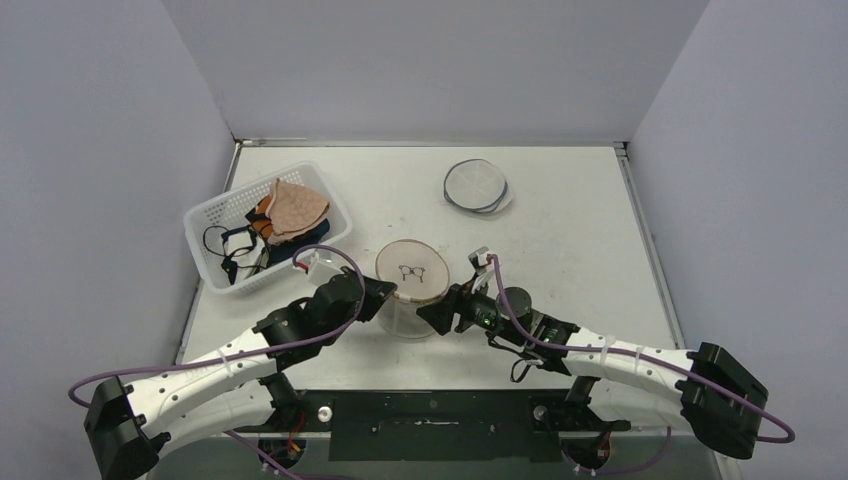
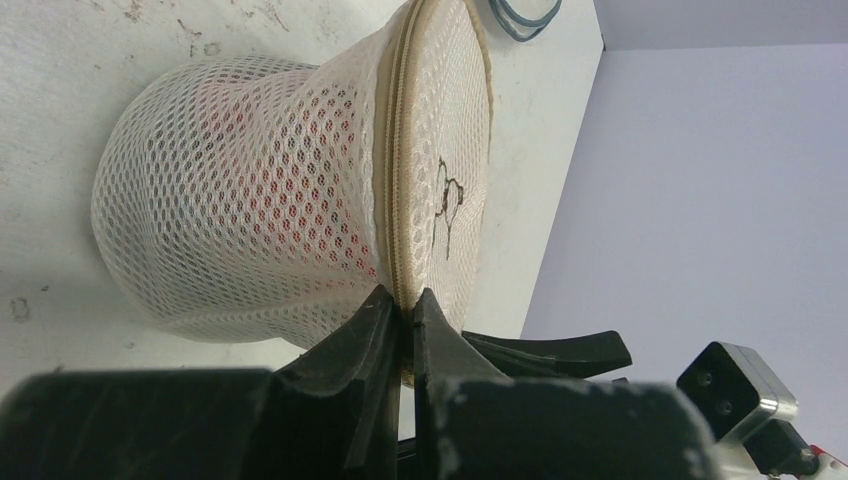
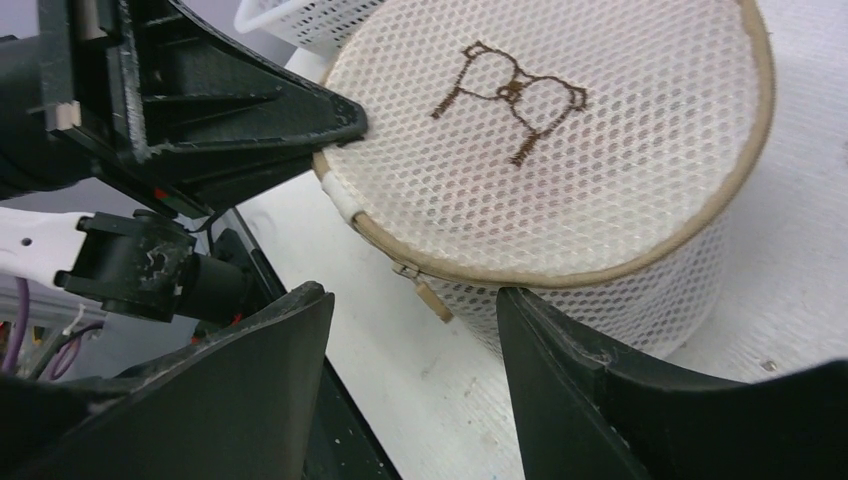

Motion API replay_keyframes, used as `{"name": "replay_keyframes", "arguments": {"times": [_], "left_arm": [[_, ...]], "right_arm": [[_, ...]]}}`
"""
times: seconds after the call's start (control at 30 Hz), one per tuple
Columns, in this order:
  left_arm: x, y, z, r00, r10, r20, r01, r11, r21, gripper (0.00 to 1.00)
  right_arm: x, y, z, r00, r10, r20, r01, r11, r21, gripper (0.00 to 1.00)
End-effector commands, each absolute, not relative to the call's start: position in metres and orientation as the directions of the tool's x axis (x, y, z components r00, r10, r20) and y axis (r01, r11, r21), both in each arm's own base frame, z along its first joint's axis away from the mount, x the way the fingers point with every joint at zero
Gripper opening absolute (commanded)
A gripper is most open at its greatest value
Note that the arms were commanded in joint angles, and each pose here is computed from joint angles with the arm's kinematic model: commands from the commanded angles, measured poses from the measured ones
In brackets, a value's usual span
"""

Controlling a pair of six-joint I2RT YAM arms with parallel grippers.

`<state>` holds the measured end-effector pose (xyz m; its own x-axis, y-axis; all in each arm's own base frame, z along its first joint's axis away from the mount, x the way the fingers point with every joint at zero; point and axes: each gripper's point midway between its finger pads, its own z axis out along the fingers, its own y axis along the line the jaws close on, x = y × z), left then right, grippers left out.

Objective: Unzip the laundry bag and remove the bra
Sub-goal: Unzip the laundry bag at the center of the board.

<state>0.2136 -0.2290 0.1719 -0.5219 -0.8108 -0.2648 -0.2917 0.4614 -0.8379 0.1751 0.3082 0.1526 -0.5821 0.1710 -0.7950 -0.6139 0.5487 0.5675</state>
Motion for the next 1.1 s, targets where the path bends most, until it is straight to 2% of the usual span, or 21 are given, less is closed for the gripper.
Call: {"name": "replay_keyframes", "arguments": {"times": [0.0,0.23,0.53,0.83,0.93,1.03,1.07], "left_arm": [[0.221,-0.237,0.197,-0.502,-0.831,-0.241,-0.263,0.412,-0.873,0.00],[0.221,-0.237,0.198,-0.500,-0.832,-0.239,-0.258,0.407,-0.876,0.00],[0.220,-0.237,0.196,-0.503,-0.832,-0.236,-0.257,0.405,-0.878,0.00],[0.219,-0.236,0.195,-0.503,-0.832,-0.234,-0.254,0.401,-0.880,0.00],[0.219,-0.237,0.194,-0.507,-0.830,-0.232,-0.253,0.401,-0.881,0.00],[0.219,-0.238,0.192,-0.512,-0.827,-0.234,-0.248,0.403,-0.881,0.00],[0.218,-0.239,0.193,-0.515,-0.824,-0.236,-0.241,0.403,-0.883,0.00]], "right_arm": [[0.177,0.329,0.197,-0.555,0.258,-0.791,-0.667,0.430,0.609,0.60],[0.179,0.332,0.196,-0.567,0.256,-0.783,-0.655,0.435,0.617,0.53],[0.182,0.329,0.191,-0.568,0.264,-0.779,-0.637,0.459,0.620,0.38],[0.184,0.327,0.182,-0.573,0.247,-0.781,-0.625,0.485,0.612,0.27],[0.185,0.325,0.179,-0.574,0.241,-0.782,-0.618,0.500,0.607,0.20],[0.188,0.323,0.174,-0.574,0.231,-0.785,-0.605,0.527,0.597,0.06],[0.189,0.321,0.171,-0.574,0.225,-0.788,-0.597,0.544,0.590,0.05]]}}
